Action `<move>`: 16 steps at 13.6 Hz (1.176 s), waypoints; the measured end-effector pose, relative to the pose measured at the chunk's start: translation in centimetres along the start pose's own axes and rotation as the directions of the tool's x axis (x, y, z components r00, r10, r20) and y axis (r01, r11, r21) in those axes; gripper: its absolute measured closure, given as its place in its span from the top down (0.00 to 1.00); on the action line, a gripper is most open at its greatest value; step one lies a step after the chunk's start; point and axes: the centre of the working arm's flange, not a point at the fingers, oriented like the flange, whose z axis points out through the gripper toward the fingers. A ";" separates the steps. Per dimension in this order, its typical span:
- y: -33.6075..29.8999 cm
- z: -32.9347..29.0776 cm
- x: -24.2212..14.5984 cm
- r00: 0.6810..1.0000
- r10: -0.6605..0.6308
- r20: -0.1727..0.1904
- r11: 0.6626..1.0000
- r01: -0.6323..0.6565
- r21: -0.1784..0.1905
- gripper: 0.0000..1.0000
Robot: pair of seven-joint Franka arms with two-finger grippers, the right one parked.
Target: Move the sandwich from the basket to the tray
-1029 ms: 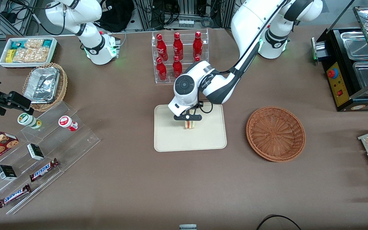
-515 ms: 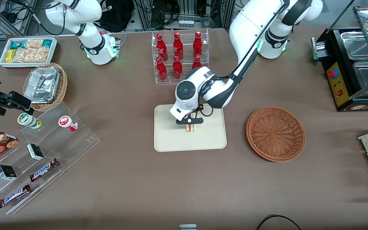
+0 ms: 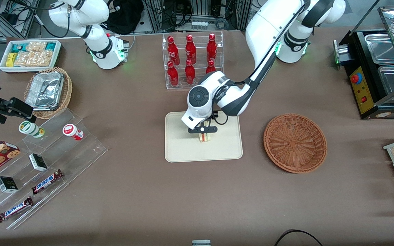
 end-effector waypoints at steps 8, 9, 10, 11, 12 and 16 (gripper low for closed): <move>-9.9 -17.5 1.9 0.987 -0.150 -0.051 0.989 0.149 -0.009 1.00; -12.5 -19.4 2.5 0.982 -0.185 -0.046 0.983 0.185 -0.002 1.00; -15.1 -21.4 2.8 0.975 -0.217 -0.043 0.976 0.217 0.003 1.00; -17.6 -23.5 3.0 0.968 -0.247 -0.047 0.969 0.248 0.001 1.00; -20.1 -25.5 3.1 0.961 -0.271 -0.058 0.963 0.271 -0.009 1.00; -27.8 -30.0 3.1 0.955 -0.290 -0.063 0.957 0.291 -0.005 1.00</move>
